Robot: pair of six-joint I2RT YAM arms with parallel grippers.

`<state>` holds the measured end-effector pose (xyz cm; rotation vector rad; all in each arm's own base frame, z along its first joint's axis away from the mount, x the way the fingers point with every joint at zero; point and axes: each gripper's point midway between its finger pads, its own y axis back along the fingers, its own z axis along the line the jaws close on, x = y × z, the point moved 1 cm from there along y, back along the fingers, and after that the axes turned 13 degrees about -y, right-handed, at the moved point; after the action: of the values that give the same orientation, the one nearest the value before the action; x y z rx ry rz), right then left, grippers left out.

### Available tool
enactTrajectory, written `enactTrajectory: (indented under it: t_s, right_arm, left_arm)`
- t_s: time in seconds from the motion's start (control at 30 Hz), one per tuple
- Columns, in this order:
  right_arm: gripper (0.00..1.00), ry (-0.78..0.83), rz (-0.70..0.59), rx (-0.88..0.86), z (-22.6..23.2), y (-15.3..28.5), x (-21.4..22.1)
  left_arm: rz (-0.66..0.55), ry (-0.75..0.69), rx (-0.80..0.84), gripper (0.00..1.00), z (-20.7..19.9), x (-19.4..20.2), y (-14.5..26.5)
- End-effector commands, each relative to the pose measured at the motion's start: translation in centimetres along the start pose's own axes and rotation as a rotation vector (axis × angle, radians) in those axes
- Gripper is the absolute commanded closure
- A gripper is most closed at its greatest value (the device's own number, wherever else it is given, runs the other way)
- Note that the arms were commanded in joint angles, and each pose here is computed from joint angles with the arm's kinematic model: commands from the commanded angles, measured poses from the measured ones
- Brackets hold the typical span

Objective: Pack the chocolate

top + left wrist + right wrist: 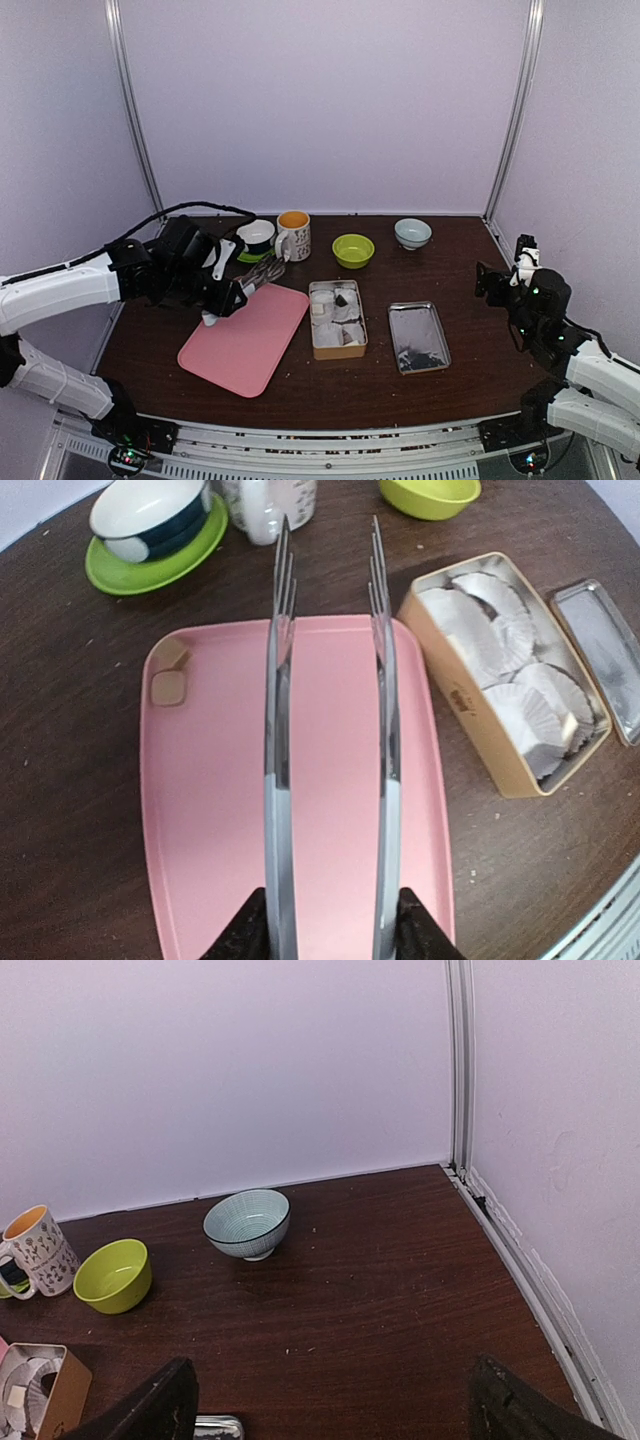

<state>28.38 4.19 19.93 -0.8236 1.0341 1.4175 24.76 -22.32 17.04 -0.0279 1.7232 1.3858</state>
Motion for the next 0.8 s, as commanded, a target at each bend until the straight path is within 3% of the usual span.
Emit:
enactTrajectory:
  t_s: [0.0,0.33,0.5,0.77]
  right_arm:
    - [0.07,0.003,-0.009,-0.006,0.2,0.0,-0.5]
    - [0.07,0.005,-0.007,-0.003,0.1,0.0,-0.4]
    - [0.07,0.004,-0.008,-0.002,0.1,0.0,-0.4]
    - [0.07,0.004,-0.009,-0.003,0.1,0.0,-0.4]
  left_arm:
    - [0.006,0.107,-0.105,0.61,3.2,1.3,0.4]
    - [0.1,0.141,-0.217,0.59,6.5,3.4,-0.9]
    - [0.106,0.141,-0.223,0.54,7.1,3.2,-2.1]
    - [0.12,0.151,-0.193,0.54,7.7,2.5,-4.6]
